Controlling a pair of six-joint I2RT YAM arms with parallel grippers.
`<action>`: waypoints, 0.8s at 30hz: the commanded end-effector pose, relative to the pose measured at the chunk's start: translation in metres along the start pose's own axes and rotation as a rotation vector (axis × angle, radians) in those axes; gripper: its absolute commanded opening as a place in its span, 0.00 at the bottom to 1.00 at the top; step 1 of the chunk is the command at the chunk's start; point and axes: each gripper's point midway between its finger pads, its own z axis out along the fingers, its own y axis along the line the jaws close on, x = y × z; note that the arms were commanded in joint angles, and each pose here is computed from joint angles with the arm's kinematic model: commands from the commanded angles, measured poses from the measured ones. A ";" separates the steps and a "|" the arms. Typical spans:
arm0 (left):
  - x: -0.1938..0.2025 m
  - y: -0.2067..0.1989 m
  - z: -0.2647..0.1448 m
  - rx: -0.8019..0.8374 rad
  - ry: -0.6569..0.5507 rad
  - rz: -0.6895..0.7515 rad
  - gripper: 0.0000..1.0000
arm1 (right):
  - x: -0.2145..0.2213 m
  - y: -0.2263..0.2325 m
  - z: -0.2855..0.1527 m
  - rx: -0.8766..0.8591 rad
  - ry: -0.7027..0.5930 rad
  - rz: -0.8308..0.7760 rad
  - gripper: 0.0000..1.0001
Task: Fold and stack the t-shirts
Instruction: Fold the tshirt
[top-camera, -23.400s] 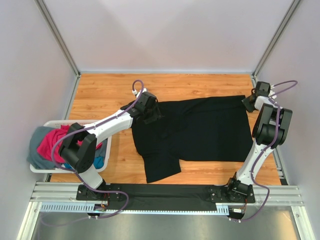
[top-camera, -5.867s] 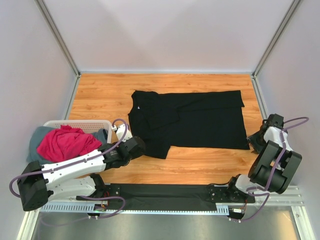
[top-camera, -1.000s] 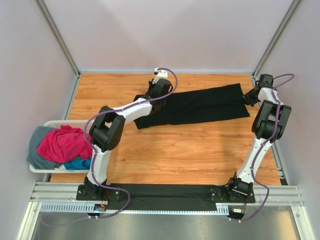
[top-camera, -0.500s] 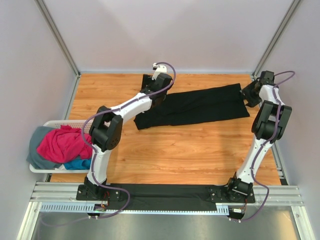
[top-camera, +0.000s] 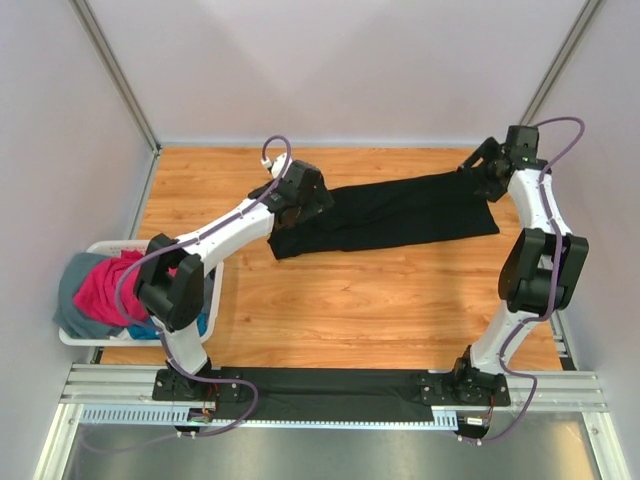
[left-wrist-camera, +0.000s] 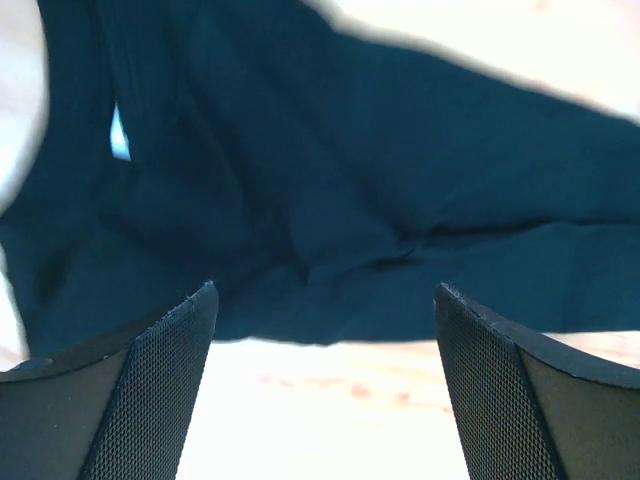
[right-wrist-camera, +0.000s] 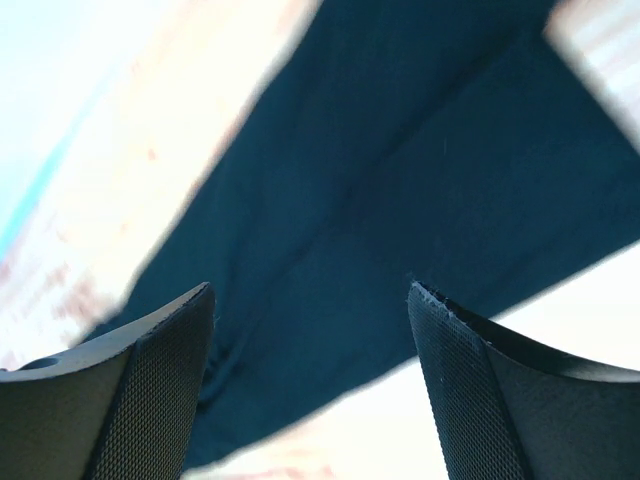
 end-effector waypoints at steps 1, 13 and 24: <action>0.027 -0.012 0.009 0.056 0.092 -0.221 0.94 | 0.027 -0.011 0.003 -0.001 0.053 0.009 0.80; 0.047 -0.018 0.053 0.016 0.124 -0.348 0.91 | 0.045 -0.022 0.013 0.016 0.103 0.028 0.79; 0.049 -0.020 0.074 -0.054 0.125 -0.357 0.88 | 0.046 -0.024 0.022 0.033 0.120 0.028 0.78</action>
